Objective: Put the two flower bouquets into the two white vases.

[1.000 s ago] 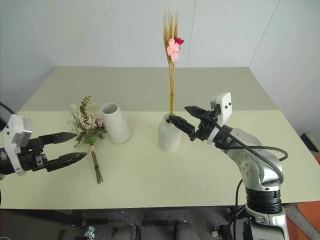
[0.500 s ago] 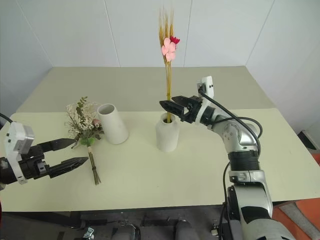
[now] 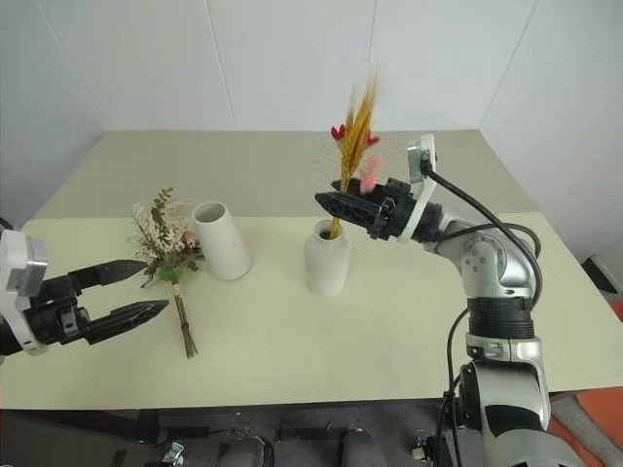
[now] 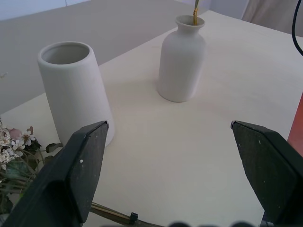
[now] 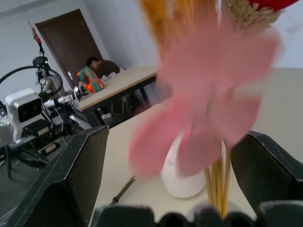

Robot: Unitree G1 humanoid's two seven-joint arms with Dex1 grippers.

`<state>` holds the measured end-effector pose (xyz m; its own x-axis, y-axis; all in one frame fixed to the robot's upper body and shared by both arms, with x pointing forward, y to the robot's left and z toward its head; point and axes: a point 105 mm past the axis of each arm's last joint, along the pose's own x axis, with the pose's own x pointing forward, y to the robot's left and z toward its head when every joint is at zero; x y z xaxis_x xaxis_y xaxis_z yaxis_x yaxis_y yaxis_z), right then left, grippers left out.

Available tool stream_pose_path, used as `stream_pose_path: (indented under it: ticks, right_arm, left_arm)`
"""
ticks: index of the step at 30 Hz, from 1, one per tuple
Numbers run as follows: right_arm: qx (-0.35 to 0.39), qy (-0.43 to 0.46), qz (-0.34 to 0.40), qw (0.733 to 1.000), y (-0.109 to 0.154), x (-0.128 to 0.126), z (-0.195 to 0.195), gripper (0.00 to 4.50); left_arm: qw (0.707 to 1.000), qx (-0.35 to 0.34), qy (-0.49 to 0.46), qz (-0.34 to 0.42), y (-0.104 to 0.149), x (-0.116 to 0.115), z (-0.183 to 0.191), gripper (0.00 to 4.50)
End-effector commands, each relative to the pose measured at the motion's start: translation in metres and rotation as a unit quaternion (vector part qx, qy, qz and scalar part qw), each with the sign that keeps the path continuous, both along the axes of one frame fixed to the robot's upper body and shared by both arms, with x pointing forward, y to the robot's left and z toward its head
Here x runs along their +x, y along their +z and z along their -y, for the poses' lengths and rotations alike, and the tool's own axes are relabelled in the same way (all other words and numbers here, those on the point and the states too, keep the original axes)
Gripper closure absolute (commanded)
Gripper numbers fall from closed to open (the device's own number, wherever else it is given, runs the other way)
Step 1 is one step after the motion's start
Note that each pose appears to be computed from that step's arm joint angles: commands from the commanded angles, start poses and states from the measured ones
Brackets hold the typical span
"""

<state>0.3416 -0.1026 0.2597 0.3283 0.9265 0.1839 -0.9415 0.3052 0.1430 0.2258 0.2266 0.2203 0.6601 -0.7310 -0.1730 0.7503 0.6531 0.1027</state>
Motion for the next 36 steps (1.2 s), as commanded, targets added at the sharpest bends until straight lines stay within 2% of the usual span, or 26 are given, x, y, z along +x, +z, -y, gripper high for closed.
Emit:
stream_pose_path:
  ticks: [1,6,12,15,20,26,30,36]
  right_arm:
    - [-0.036,-0.021,0.033,0.999,0.000,-0.003,0.000,0.05]
    - [-0.134,-0.059,0.026,0.989,-0.035,-0.003,0.012,0.05]
    - [-0.215,-0.031,0.022,0.976,-0.056,-0.027,0.028,0.05]
    - [-0.227,-0.020,0.038,0.973,-0.051,-0.037,0.034,0.05]
    - [-0.228,0.011,0.073,0.971,-0.033,-0.050,0.029,0.05]
    - [-0.215,0.038,0.105,0.970,-0.015,-0.057,0.022,0.05]
    - [-0.216,0.052,0.115,0.968,-0.011,-0.058,0.019,0.05]
    - [-0.206,0.060,0.121,0.969,-0.008,-0.061,0.019,0.05]
  left_arm:
    - [1.000,0.012,-0.008,0.022,0.009,0.003,0.001,0.00]
    - [0.998,0.045,0.041,-0.011,-0.005,0.014,-0.005,0.00]
    - [0.990,0.052,0.106,-0.077,-0.018,0.025,-0.007,0.00]
    - [0.980,0.061,0.133,-0.137,-0.028,0.029,-0.009,0.00]
    - [0.945,0.088,0.194,-0.248,-0.056,0.045,-0.011,0.00]
    - [0.906,0.122,0.268,-0.302,-0.078,0.060,-0.018,0.00]
    - [0.896,0.139,0.286,-0.311,-0.087,0.066,-0.018,0.00]
    - [0.886,0.126,0.316,-0.314,-0.098,0.083,-0.009,0.00]
